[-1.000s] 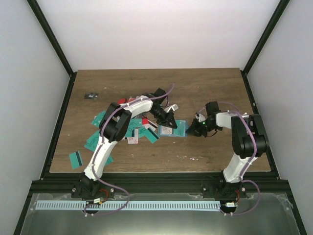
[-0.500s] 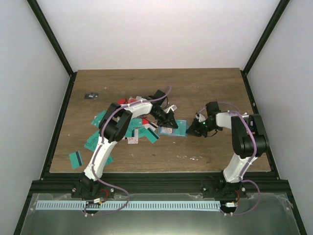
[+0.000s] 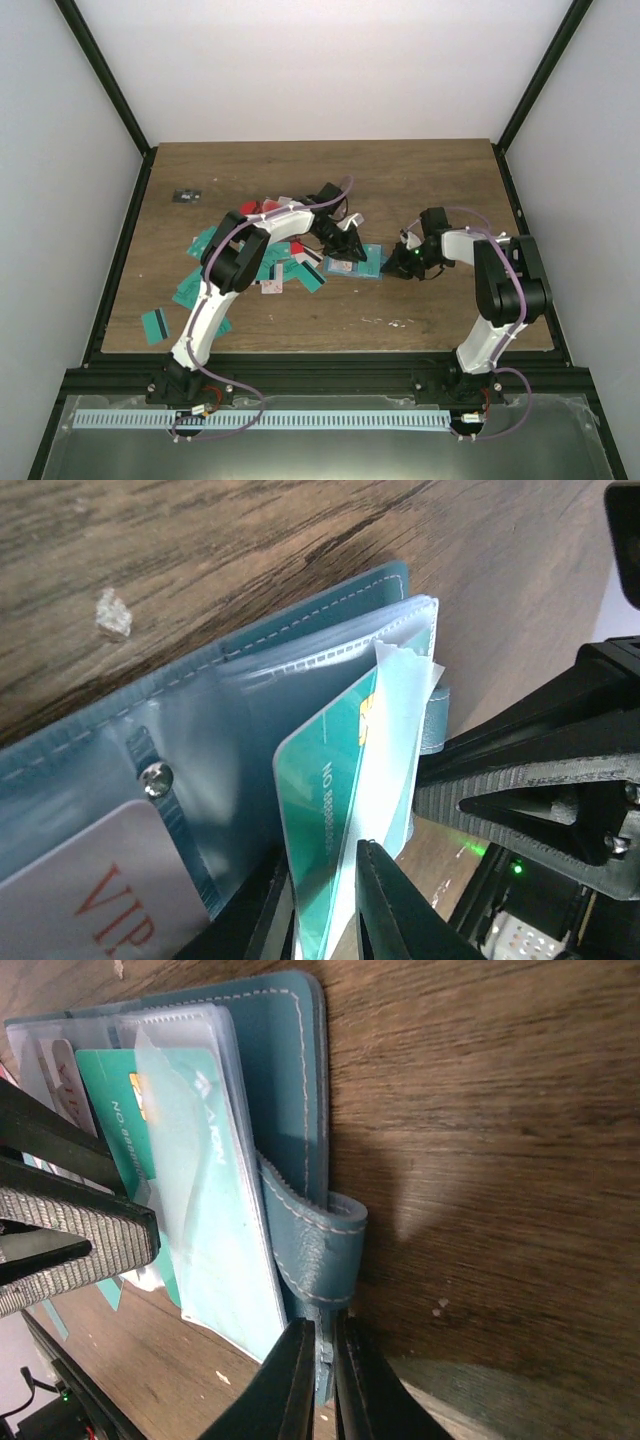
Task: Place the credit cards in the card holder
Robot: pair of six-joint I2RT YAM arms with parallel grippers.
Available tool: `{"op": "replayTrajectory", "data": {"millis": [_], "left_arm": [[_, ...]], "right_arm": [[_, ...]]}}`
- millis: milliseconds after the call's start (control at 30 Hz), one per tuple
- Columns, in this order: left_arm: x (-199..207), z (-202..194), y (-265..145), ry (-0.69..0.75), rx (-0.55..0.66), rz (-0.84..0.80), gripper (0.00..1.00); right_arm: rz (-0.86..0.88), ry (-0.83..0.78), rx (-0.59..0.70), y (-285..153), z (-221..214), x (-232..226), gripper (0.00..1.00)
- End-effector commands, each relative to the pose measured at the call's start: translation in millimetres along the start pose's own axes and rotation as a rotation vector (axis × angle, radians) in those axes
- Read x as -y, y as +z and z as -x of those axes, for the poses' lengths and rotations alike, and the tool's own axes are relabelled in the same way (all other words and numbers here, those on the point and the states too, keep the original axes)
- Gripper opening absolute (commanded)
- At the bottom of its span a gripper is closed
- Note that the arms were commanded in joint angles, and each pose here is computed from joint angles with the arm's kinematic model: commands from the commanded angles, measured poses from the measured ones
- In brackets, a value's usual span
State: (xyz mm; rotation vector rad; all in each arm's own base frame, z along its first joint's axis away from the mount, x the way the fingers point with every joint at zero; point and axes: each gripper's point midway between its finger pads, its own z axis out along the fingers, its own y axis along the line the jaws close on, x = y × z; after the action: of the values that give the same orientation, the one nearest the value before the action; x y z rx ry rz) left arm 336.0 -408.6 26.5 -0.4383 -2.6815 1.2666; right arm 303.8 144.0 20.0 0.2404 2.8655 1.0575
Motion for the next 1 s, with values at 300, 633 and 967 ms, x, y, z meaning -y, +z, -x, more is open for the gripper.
{"op": "replayTrajectory", "data": {"millis": [300, 633, 967], "left_arm": [[5.5, -9.2, -32.3, 0.031, 0.073, 0.228, 0.47], [8.8, -6.2, -56.1, 0.086, 0.170, 0.410, 0.44], [-7.4, 21.5, -44.1, 0.049, 0.199, 0.439, 0.12]], "right_arm": [[-0.045, -0.055, 0.056, -23.1, -5.7, -6.3, 0.10], [0.102, -0.056, 0.082, -29.9, -3.5, -35.9, 0.26], [0.273, 0.074, 0.080, -16.0, -7.6, -45.5, 0.27]]}}
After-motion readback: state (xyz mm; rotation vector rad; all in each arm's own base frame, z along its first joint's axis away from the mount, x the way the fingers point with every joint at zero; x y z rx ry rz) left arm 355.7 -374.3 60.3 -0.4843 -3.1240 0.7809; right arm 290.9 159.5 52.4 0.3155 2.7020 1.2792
